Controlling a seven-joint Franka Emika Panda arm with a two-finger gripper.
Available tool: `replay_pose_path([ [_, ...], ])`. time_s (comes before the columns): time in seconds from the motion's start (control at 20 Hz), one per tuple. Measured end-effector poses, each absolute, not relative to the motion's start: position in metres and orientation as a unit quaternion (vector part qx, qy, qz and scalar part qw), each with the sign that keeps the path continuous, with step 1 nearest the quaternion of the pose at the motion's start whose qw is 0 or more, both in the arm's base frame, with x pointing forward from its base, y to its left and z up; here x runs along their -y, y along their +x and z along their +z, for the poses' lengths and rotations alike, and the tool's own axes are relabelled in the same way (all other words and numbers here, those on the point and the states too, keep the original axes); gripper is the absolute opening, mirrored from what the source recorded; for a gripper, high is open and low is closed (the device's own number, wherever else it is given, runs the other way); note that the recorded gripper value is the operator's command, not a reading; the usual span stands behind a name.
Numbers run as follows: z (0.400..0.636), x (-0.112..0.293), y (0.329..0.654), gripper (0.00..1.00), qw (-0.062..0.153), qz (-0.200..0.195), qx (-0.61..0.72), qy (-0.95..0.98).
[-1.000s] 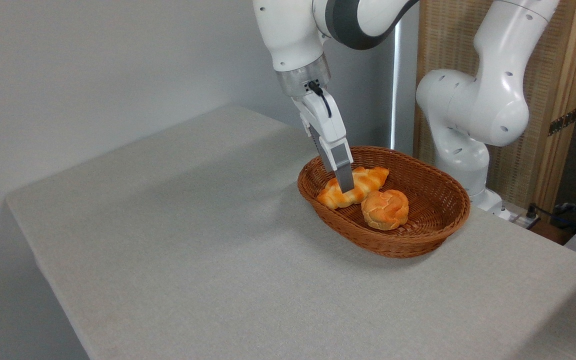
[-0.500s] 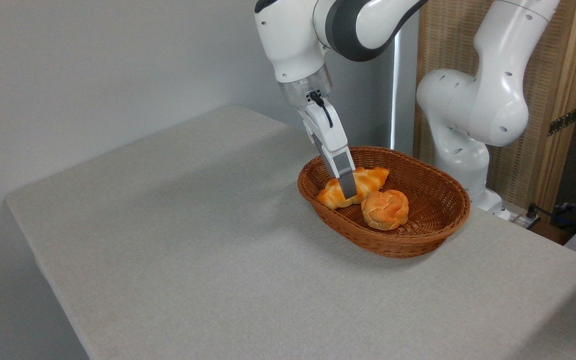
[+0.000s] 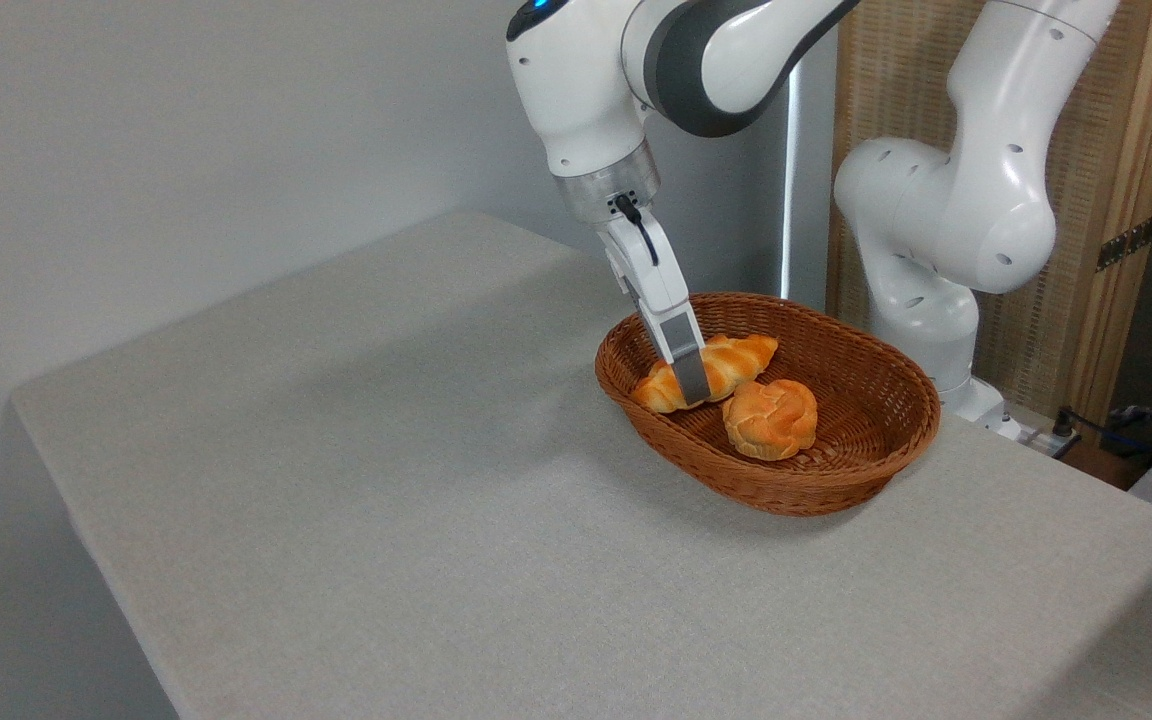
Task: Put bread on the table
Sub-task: 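Close the gripper on the braided bread roll and lift it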
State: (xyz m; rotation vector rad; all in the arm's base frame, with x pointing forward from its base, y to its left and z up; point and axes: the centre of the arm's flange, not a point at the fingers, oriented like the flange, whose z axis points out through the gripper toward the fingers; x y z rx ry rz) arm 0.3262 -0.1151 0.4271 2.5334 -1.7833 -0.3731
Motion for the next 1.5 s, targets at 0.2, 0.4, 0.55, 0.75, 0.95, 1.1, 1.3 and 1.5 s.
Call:
replay_pose_path([
  [0.2,0.4258,0.1181,0.3255,1.00,0.011,-0.121,0.575,0.809],
  [0.4,0.4257,0.1188,0.3252,1.00,0.011,-0.122,0.576,0.808],
  [0.55,0.4237,0.1189,0.3254,0.82,0.011,-0.124,0.576,0.808],
  [0.75,0.4214,0.1212,0.3253,0.43,0.014,-0.127,0.577,0.807],
  [0.95,0.4208,0.1249,0.3241,0.39,0.022,-0.125,0.577,0.807],
  [1.1,0.4207,0.1252,0.3239,0.39,0.023,-0.125,0.578,0.806],
  [1.3,0.4206,0.1254,0.3239,0.38,0.023,-0.125,0.578,0.806],
  [1.5,0.4205,0.1255,0.3238,0.36,0.023,-0.125,0.578,0.806],
])
